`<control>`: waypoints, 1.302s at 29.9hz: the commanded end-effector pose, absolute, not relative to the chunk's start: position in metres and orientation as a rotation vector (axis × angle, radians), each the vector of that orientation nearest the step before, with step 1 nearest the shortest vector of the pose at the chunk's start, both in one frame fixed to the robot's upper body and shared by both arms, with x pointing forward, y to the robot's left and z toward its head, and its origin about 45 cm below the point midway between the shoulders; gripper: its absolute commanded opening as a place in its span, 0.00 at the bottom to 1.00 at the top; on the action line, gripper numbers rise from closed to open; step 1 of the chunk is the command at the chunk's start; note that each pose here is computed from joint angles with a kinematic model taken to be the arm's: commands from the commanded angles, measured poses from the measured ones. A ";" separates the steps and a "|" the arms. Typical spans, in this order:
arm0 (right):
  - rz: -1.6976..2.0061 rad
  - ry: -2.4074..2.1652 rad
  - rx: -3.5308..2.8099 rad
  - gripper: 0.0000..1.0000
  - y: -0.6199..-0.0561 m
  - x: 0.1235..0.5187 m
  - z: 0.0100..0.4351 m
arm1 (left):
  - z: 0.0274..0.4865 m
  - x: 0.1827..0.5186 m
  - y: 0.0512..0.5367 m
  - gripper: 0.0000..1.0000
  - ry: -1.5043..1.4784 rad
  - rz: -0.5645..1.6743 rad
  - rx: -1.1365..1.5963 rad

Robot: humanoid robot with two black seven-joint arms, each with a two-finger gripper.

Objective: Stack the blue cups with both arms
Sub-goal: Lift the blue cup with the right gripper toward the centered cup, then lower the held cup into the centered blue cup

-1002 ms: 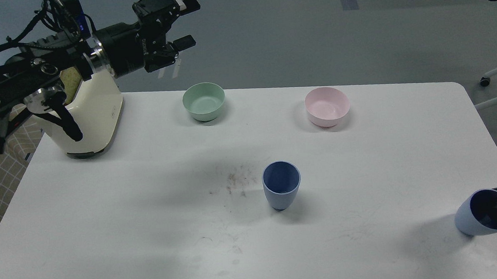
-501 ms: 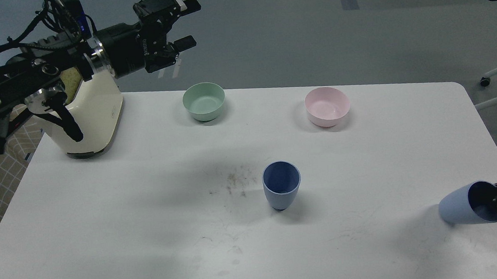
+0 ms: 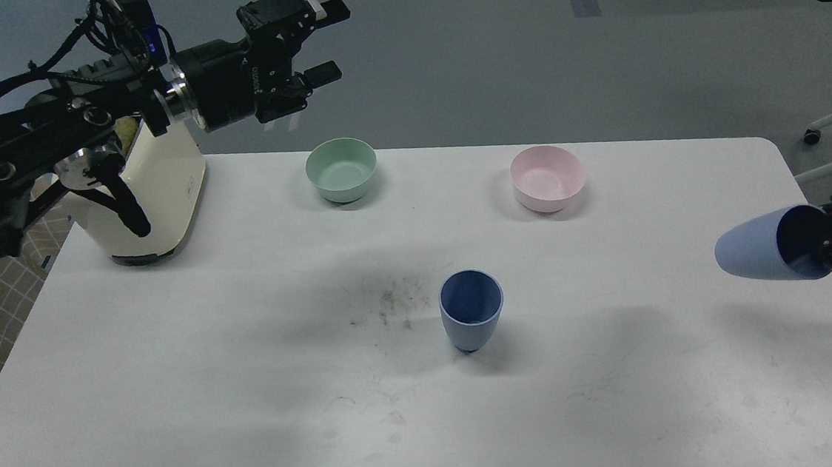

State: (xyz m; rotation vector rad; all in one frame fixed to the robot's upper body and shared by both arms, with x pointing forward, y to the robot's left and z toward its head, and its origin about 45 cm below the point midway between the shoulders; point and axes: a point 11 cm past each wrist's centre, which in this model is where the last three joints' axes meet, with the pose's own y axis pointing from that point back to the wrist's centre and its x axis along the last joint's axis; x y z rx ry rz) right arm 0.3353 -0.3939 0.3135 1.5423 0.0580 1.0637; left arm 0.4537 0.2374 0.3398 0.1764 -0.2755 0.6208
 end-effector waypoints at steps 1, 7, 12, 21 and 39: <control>1.183 0.070 1.551 0.00 -0.357 0.353 0.332 | 0.340 0.454 0.235 0.98 -0.275 0.615 0.174; 1.379 0.132 1.566 0.00 -0.286 0.377 0.355 | 0.340 0.454 0.236 0.98 -0.278 0.617 0.176; 1.489 0.224 1.568 0.00 -0.234 0.383 0.359 | 0.341 0.455 0.237 0.98 -0.279 0.621 0.178; 1.535 0.461 1.494 0.00 -0.179 0.382 0.343 | 0.340 0.455 0.241 0.98 -0.278 0.629 0.181; 1.578 0.675 1.483 0.00 -0.121 0.364 0.318 | 0.338 0.454 0.240 0.98 -0.274 0.626 0.181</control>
